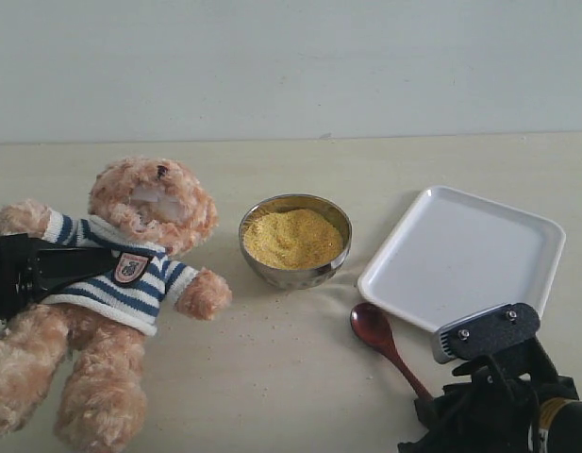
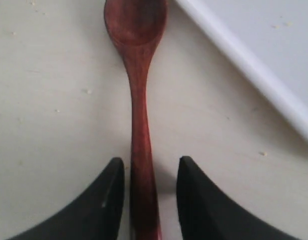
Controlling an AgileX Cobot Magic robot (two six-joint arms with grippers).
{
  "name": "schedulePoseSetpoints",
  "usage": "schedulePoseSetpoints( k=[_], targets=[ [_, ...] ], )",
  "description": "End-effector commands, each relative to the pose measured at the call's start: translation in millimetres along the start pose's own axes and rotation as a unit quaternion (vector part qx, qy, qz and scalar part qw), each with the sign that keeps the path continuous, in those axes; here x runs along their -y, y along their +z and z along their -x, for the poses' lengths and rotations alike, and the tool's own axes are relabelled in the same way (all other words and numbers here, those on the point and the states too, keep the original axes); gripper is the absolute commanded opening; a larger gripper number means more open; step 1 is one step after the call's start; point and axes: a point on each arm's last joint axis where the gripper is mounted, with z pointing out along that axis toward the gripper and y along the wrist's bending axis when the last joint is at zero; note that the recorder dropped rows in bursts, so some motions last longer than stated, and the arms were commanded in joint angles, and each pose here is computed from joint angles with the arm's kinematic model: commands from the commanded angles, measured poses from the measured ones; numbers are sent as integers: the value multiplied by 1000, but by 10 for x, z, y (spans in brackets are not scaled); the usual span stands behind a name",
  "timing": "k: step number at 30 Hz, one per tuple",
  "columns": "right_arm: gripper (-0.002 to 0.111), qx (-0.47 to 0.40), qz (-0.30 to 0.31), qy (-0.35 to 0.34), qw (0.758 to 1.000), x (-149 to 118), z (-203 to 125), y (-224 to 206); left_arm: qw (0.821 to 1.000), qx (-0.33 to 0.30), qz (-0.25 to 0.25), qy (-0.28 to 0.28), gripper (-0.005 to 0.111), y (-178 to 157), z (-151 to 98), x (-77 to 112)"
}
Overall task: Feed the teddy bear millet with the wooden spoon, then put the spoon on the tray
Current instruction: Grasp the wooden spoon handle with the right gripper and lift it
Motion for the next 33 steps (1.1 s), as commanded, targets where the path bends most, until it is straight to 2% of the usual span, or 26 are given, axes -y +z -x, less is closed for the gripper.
schedulePoseSetpoints(
  k=[1, 7, 10, 13, 18, 29, 33],
  targets=[
    [30, -42, 9, 12, 999, -12, -97, -14, 1000, 6, -9, 6, 5, 11, 26, 21],
    [32, -41, 12, 15, 999, -17, -95, -14, 1000, 6, -9, 6, 5, 11, 26, 21],
    [19, -31, 13, 15, 999, -20, -76, -13, 1000, 6, -9, 6, 5, 11, 26, 21],
    [0, -25, 15, 16, 999, -22, -65, -12, 1000, 6, -9, 6, 5, 11, 26, 21],
    [0, -19, 16, 16, 1000, -24, -52, -17, 1000, 6, -9, 6, 5, 11, 26, 21],
    [0, 79, 43, 14, 996, -73, 223, -254, 1000, 6, -9, 6, 5, 11, 26, 21],
    [0, 89, 50, 12, 995, -84, 279, -368, 1000, 6, -9, 6, 5, 11, 26, 21]
  ],
)
